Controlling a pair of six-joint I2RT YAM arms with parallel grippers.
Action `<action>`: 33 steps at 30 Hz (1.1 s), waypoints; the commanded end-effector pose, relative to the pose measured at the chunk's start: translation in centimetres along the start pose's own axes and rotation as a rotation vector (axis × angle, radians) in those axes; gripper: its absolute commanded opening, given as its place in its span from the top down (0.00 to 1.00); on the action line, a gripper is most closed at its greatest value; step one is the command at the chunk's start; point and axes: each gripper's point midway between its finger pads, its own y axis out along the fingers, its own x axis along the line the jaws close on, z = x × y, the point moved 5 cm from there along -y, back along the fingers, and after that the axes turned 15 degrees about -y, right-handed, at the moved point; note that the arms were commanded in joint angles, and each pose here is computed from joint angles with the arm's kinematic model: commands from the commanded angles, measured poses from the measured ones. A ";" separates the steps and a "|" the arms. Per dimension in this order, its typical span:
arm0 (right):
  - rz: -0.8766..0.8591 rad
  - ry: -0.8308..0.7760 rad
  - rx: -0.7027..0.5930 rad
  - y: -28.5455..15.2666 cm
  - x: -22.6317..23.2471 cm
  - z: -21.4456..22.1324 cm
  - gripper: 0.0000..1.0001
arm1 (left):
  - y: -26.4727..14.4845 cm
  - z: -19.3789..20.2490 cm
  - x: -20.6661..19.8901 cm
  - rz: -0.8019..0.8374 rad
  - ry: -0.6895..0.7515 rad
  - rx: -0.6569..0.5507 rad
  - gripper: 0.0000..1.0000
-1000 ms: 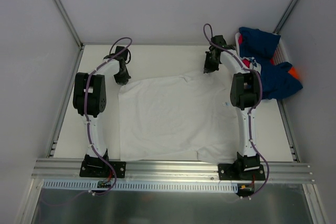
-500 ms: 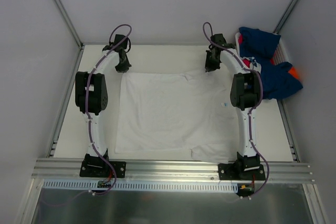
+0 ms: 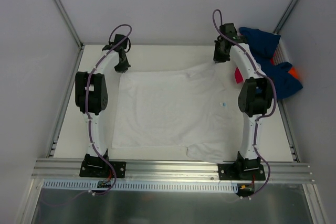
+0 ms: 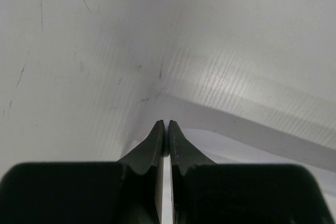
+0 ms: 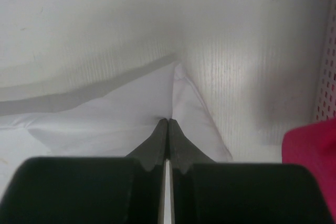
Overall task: Fold and stack the t-shirts
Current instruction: Grap the side of the flattened tshirt furthest away from the robot with both arms, then fold the flattened tshirt in 1/3 of the way
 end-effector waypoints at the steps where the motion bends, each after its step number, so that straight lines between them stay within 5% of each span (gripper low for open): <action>1: 0.039 -0.009 -0.021 -4.8 -1.0 0.3 1.00 | -2.8 -1.2 1.4 -0.022 -0.009 -0.044 1.00; 19: 0.094 -0.043 0.090 -11.7 -0.1 8.7 1.00 | -8.8 3.7 5.3 -0.006 -0.043 -0.009 1.00; 33: 0.093 -0.064 0.124 -14.0 2.2 14.6 1.00 | -7.8 8.4 6.6 -0.084 0.051 0.052 1.00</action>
